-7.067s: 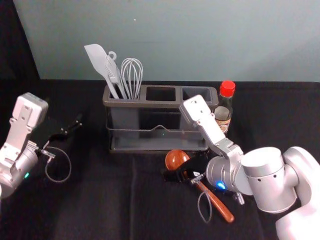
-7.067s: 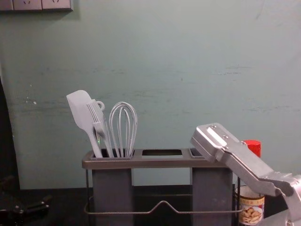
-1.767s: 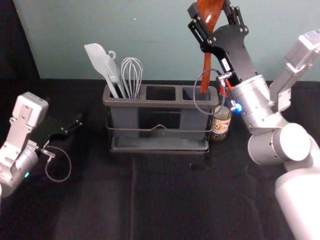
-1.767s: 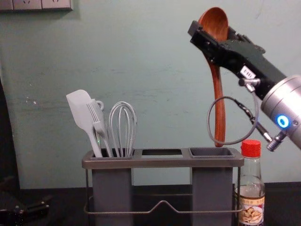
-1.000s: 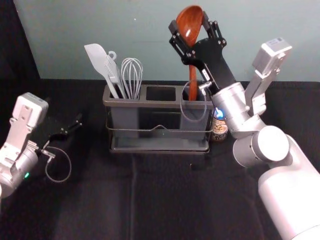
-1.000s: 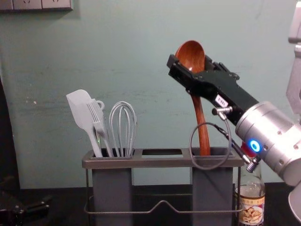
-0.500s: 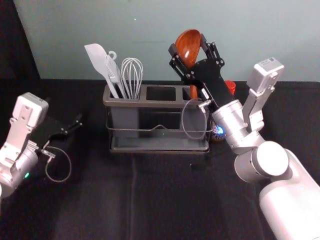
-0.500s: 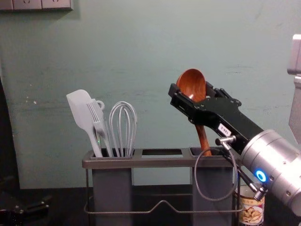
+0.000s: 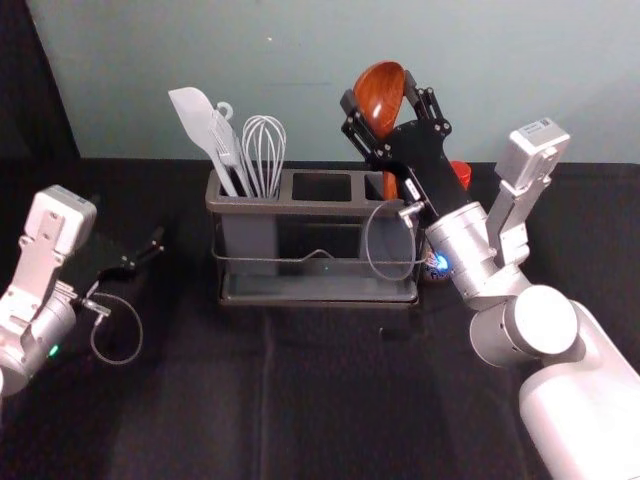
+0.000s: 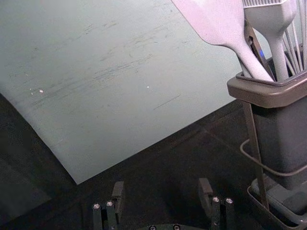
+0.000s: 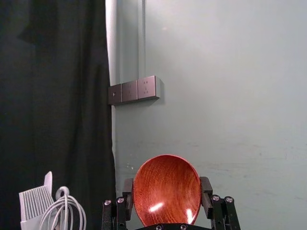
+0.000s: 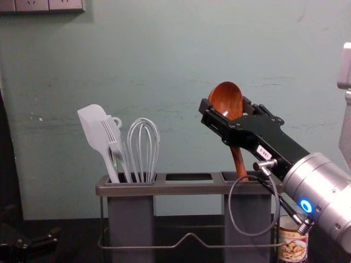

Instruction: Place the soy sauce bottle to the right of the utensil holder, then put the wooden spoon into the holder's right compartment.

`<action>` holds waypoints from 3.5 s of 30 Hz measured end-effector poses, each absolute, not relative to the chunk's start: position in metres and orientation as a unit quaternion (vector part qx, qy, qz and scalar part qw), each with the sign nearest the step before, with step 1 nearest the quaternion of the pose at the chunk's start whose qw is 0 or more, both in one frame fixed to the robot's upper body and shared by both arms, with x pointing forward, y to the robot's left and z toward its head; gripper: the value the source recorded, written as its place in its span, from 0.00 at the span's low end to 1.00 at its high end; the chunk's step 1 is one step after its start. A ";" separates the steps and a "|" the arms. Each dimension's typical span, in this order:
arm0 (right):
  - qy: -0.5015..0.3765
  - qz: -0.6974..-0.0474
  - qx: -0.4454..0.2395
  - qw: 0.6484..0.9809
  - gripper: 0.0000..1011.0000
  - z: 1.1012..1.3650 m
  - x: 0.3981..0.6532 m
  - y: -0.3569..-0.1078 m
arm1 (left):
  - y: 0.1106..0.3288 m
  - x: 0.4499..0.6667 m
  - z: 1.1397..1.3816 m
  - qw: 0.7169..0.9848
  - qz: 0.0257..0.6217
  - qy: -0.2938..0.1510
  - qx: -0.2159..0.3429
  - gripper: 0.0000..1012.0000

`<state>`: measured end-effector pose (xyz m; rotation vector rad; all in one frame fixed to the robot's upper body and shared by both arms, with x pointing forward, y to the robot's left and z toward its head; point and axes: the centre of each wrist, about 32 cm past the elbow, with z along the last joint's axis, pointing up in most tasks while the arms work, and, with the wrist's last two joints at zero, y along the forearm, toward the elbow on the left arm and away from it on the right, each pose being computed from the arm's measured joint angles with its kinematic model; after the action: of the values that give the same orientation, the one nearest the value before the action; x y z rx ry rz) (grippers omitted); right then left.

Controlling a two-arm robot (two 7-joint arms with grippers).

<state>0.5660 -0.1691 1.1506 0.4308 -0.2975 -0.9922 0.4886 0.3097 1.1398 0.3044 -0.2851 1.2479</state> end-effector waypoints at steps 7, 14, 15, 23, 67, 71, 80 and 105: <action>-0.141 -0.474 0.209 0.844 0.91 1.151 0.566 -0.168 | 0.310 0.489 1.140 0.791 0.580 -0.132 0.141 0.99; -0.143 -0.480 0.215 0.838 0.99 1.150 0.565 -0.167 | 0.310 0.489 1.140 0.791 0.580 -0.132 0.141 0.99; -0.143 -0.481 0.216 0.838 0.99 1.150 0.565 -0.167 | 0.310 0.489 1.140 0.791 0.580 -0.132 0.141 0.99; -0.143 -0.483 0.219 0.836 0.99 1.150 0.564 -0.166 | 0.310 0.489 1.140 0.791 0.580 -0.132 0.141 0.99; -0.237 -0.575 0.203 0.757 0.99 1.187 0.520 -0.264 | 0.310 0.489 1.140 0.791 0.580 -0.132 0.141 0.99; -0.242 -0.601 0.139 0.749 0.99 1.175 0.519 -0.277 | 0.310 0.489 1.140 0.791 0.580 -0.132 0.141 0.99; -0.217 -0.628 0.022 0.747 0.99 1.153 0.513 -0.292 | 0.310 0.489 1.140 0.791 0.580 -0.132 0.141 0.99; -0.108 -0.628 -0.105 0.763 0.99 1.155 0.521 -0.297 | 0.310 0.489 1.140 0.791 0.580 -0.132 0.141 0.99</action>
<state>0.5214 -0.2967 1.1546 -0.2292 -0.2358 -1.3660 0.4886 0.3097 1.1398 0.3044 -0.2851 1.2480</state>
